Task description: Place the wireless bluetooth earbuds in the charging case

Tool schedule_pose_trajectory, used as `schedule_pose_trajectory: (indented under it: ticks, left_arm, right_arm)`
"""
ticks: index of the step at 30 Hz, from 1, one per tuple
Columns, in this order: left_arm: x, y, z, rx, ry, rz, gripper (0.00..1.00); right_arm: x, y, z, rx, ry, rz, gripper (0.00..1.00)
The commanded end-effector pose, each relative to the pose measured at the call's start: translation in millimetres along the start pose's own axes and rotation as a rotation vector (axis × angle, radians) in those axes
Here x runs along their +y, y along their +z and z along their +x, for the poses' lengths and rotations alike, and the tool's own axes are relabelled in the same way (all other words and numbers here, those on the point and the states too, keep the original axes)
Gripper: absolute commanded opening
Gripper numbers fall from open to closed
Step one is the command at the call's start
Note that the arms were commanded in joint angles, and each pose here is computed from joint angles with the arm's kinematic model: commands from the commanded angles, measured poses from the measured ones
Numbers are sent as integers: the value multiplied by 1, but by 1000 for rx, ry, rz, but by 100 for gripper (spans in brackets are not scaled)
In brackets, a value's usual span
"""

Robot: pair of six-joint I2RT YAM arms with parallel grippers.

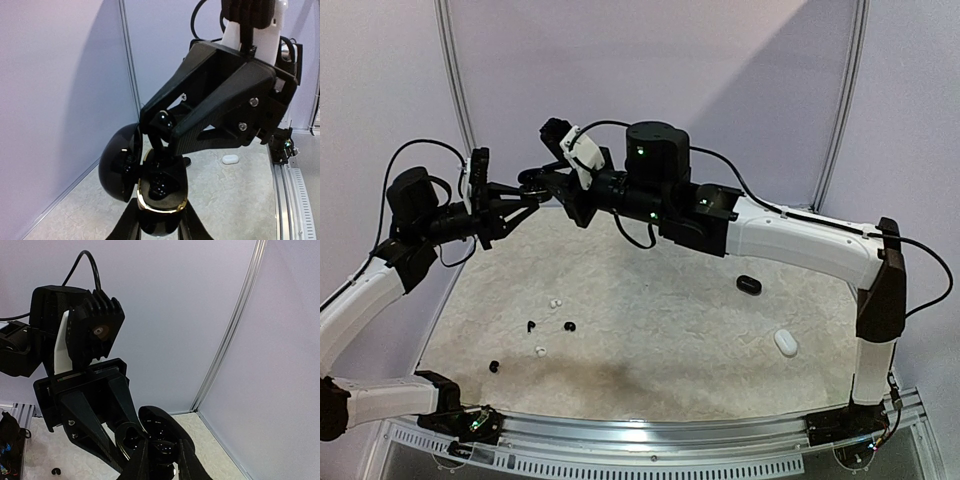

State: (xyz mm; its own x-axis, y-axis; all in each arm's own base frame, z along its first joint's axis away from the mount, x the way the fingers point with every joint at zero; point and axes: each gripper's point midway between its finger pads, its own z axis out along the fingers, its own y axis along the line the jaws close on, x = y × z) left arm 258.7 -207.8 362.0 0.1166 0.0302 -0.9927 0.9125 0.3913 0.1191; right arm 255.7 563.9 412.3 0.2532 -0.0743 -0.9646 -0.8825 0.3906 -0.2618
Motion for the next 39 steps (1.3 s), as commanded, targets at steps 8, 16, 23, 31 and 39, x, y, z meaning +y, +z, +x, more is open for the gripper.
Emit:
schedule_pose_trajectory:
  ticks: [8, 16, 23, 31, 39]
  left_arm:
    - [-4, 2, -6, -33, 9, 21, 0]
    - [-4, 2, -7, -33, 1, 22, 0]
    - [-3, 3, -8, -40, -28, 26, 0]
    - [-4, 3, -9, -52, -36, 32, 0]
    - [-6, 2, -9, -55, -41, 36, 0]
  right_arm:
    - [3, 10, 41, 120, -5, 23, 23]
    - [4, 13, 46, 146, -10, 19, 20]
    - [5, 14, 45, 150, -11, 9, 19]
    - [7, 18, 46, 168, -7, -11, 22]
    - [8, 20, 52, 186, -2, -11, 22]
